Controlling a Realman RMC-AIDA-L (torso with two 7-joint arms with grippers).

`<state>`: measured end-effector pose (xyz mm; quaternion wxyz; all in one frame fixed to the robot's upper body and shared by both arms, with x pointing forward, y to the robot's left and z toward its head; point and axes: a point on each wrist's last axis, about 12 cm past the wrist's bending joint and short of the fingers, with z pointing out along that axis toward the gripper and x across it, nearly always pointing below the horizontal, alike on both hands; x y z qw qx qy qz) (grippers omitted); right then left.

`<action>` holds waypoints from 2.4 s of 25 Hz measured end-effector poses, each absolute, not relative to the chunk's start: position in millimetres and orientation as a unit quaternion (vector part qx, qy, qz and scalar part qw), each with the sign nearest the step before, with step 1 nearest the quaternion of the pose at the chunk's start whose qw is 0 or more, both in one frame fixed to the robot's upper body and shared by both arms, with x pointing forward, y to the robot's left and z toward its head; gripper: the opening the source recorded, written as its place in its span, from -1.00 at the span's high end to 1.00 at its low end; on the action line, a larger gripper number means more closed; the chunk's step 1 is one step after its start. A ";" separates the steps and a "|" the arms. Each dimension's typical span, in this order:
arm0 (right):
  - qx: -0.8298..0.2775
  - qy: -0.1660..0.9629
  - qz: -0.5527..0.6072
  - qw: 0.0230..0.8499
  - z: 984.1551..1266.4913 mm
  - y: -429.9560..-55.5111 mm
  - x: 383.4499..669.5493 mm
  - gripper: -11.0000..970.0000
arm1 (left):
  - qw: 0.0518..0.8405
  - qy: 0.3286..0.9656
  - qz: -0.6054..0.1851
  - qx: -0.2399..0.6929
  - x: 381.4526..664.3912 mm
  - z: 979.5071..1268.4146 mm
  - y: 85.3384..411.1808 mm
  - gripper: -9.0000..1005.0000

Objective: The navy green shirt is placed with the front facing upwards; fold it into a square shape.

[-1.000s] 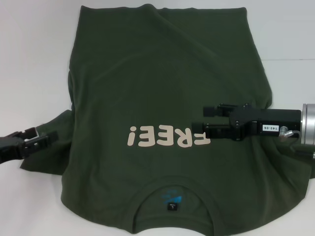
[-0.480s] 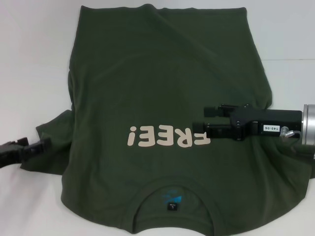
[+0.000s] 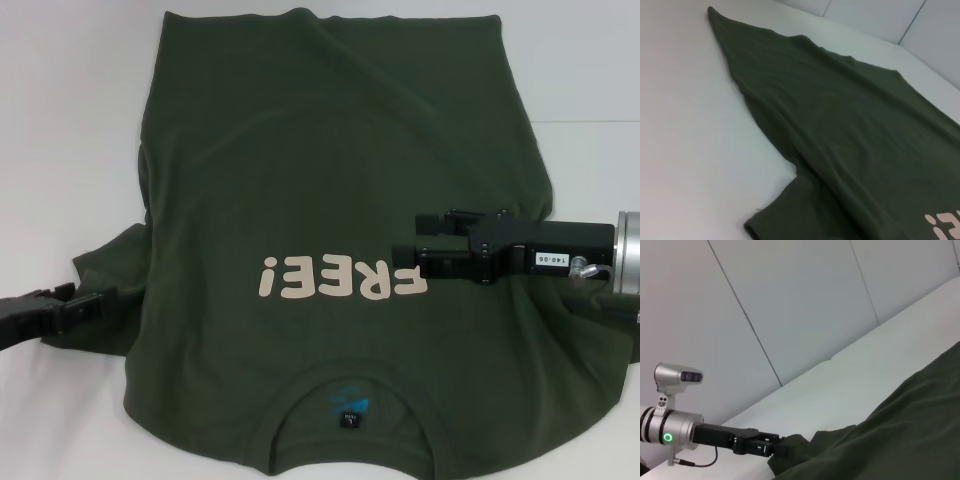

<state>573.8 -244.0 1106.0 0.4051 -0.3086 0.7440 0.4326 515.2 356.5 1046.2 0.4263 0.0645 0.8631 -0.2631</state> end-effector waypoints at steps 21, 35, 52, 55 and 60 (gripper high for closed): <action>-0.304 0.743 0.435 0.407 1105.1 -244.3 572.5 -0.76 | 0.414 0.868 -0.259 0.085 521.6 1048.5 352.0 0.50; -0.294 0.740 0.446 0.409 1103.7 -242.3 571.8 -0.76 | 0.416 0.885 -0.189 0.094 537.8 1065.8 377.2 0.98; -0.289 0.737 0.453 0.411 1104.0 -238.8 572.9 -0.76 | 0.453 0.878 -0.110 0.106 564.7 1095.6 394.0 0.98; -0.288 0.736 0.454 0.412 1104.1 -238.6 573.0 -0.76 | 0.456 0.877 -0.108 0.108 566.7 1099.6 394.9 0.98; -0.289 0.735 0.455 0.411 1103.1 -237.5 572.7 -0.76 | 0.458 0.875 -0.105 0.116 569.5 1104.7 394.0 0.98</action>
